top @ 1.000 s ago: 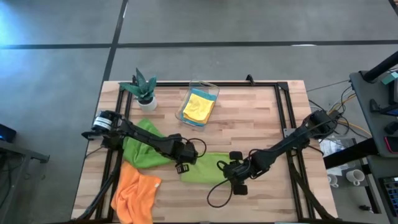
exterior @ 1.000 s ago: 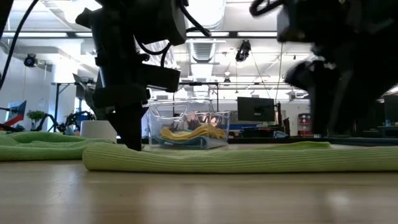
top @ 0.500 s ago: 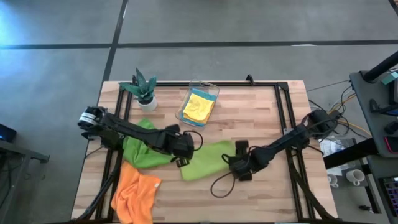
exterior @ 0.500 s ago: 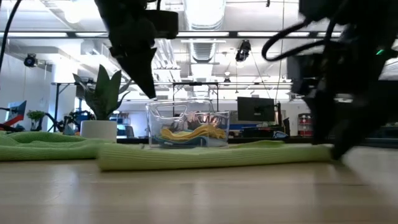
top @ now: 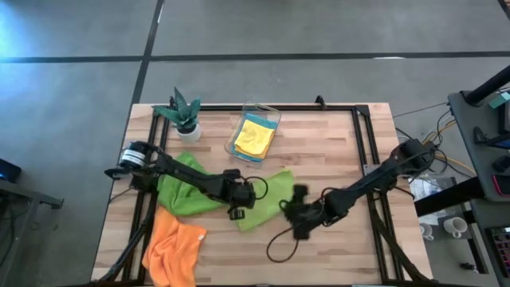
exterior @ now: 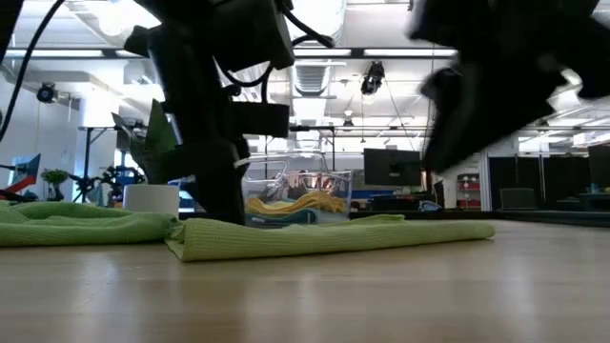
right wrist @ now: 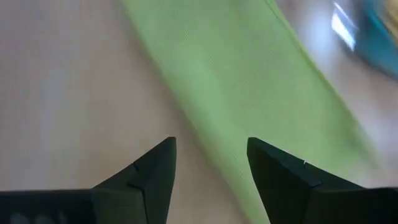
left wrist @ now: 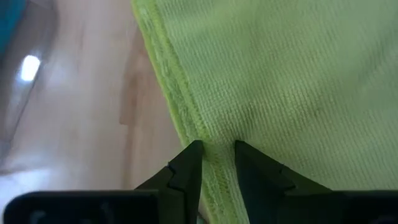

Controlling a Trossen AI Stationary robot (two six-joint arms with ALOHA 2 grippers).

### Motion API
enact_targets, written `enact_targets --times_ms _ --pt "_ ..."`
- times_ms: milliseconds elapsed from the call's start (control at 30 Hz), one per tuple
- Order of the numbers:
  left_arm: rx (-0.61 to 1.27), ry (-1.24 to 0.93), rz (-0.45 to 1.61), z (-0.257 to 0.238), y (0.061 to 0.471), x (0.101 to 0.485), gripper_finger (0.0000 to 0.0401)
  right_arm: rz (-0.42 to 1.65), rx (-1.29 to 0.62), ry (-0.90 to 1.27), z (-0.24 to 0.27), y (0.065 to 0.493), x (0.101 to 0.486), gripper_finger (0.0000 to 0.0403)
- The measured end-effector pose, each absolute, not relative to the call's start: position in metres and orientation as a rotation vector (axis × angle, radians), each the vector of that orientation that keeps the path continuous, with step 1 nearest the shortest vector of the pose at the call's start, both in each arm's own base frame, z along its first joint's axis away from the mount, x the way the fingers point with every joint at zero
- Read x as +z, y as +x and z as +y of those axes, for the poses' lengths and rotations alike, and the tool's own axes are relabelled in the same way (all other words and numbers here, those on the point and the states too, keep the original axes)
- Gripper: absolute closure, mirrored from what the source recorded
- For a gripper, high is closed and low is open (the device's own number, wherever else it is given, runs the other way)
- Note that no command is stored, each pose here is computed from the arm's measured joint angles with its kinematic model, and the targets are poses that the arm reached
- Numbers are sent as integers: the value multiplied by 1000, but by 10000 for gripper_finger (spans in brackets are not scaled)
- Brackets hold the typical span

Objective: Fold microfiber towels
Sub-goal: Fold the light green microfiber cloth

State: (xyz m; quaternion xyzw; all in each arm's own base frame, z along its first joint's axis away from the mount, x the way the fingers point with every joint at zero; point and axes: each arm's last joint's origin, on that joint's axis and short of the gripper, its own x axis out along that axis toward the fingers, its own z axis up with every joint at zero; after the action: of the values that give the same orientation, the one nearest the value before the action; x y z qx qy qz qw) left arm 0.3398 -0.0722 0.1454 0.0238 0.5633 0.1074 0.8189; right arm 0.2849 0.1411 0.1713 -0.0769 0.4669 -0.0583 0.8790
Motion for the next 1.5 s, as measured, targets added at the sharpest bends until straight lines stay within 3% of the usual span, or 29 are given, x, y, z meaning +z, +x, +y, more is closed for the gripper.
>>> enact_targets --times_ms 100,200,333,467,633,733,933,1033,1267,1500 --pt "233 40 1218 -71 341 137 319 687 -7 -12 156 310 163 208" --pt "280 -44 1233 -72 341 132 319 569 -15 29 162 328 144 212" --pt "292 -287 1231 -76 342 137 319 724 -58 -36 165 339 108 216" --pt "78 -358 1206 -102 343 153 319 942 -85 -71 166 334 100 214" --pt "-124 -252 1107 -124 349 181 319 1189 -85 -244 157 300 120 214" --pt "-50 -175 1059 -122 351 183 319 1267 -34 -304 149 283 139 213" --pt "82 -71 895 -117 364 178 319 1055 10 -130 149 276 178 217" --pt "-25 -36 855 -121 372 167 319 1008 77 -72 158 271 172 218" --pt "-329 389 802 -151 368 156 319 1006 124 -85 177 263 159 216" --pt "-310 524 803 -151 378 149 319 991 111 -73 177 264 161 216"
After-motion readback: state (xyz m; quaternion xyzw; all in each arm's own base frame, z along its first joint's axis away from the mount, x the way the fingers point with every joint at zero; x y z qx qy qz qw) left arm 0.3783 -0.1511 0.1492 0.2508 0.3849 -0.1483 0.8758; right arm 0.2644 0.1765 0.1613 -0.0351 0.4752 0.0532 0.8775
